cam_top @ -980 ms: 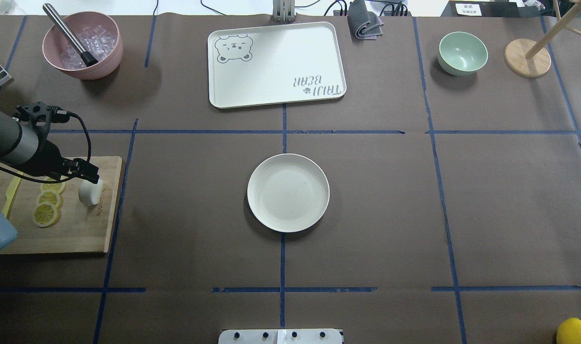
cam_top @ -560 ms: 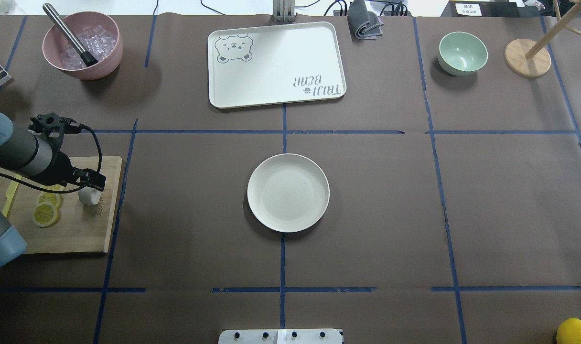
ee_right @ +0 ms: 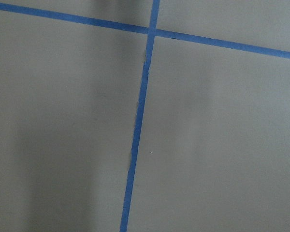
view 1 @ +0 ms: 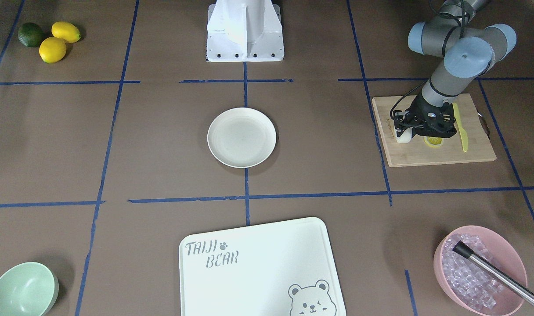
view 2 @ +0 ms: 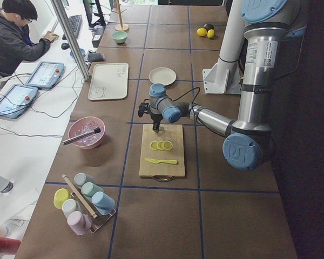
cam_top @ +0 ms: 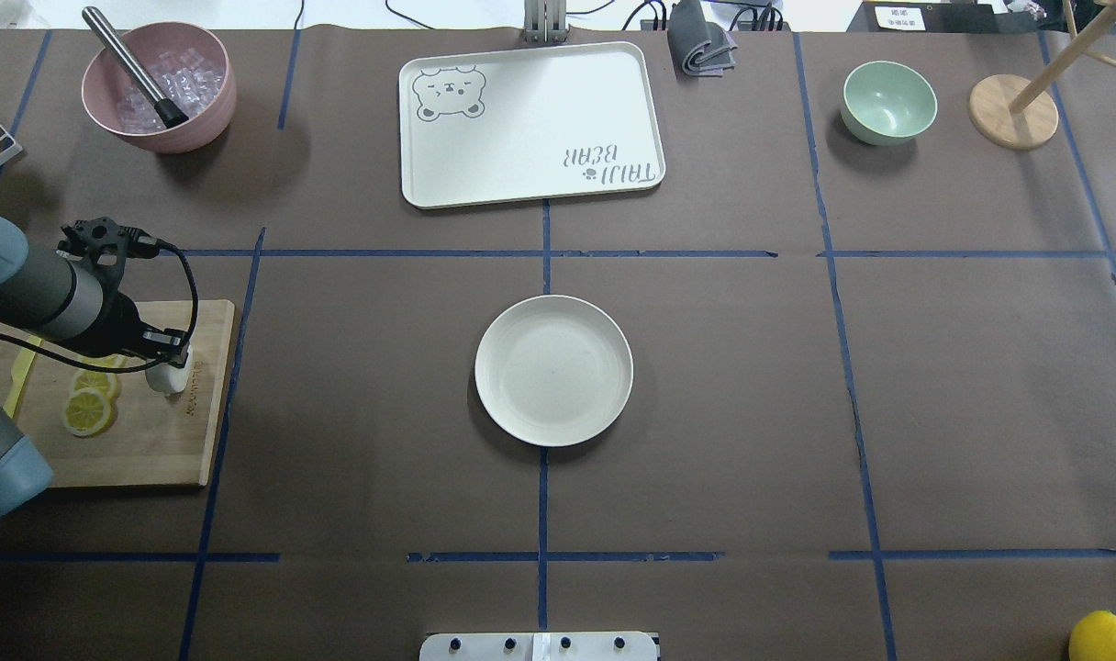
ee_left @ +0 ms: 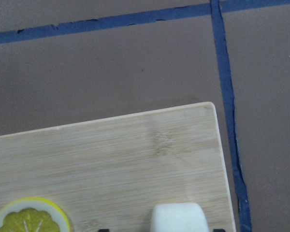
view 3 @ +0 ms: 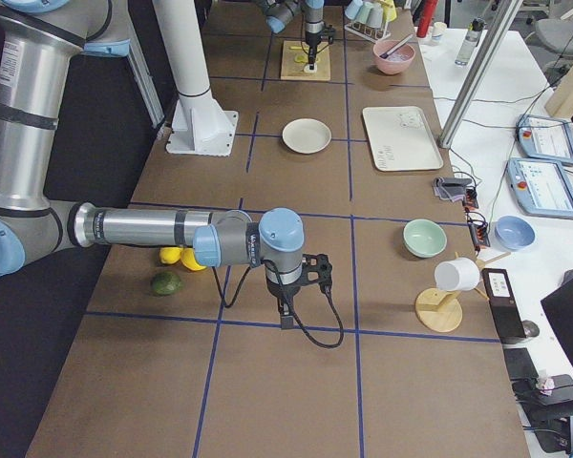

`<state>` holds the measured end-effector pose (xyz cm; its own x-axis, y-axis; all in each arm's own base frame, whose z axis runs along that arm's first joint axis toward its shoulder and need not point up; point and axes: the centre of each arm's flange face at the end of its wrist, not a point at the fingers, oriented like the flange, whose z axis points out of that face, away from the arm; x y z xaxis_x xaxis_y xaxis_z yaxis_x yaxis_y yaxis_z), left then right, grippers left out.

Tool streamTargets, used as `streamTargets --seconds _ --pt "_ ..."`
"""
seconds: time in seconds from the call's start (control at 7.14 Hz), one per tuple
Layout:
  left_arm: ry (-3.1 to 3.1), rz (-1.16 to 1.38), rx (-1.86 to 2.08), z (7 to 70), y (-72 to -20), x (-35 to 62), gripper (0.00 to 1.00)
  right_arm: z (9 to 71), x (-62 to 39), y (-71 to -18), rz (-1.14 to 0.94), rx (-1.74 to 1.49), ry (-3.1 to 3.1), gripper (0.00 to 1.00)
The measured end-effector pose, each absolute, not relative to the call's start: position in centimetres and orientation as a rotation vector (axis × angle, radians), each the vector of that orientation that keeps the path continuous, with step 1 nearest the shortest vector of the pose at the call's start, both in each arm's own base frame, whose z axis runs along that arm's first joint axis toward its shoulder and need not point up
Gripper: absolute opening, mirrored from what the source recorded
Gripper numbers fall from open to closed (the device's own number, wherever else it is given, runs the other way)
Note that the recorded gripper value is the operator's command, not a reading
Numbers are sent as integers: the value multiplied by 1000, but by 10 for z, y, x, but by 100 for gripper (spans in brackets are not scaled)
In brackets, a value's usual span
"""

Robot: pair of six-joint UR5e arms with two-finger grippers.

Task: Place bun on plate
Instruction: 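Grasp the white bun with the left gripper and lift it, then carry the bun with the left gripper over the white plate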

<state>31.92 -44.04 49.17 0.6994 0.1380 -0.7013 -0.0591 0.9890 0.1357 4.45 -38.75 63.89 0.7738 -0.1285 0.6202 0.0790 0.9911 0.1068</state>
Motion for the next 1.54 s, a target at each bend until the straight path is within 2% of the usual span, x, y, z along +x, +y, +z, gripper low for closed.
streamTargets --seconds 0.42,0.84,1.26,1.54 --pt "826 119 131 457 -443 322 27 639 44 -389 -112 77 -676 100" --pt "821 58 83 343 -457 353 27 638 44 -389 -113 77 -678 100" --pt "870 -76 -22 211 -430 475 29 639 44 -389 -112 76 -678 100" --pt "861 -159 -21 154 -426 562 29 640 44 -389 -111 73 -674 100"
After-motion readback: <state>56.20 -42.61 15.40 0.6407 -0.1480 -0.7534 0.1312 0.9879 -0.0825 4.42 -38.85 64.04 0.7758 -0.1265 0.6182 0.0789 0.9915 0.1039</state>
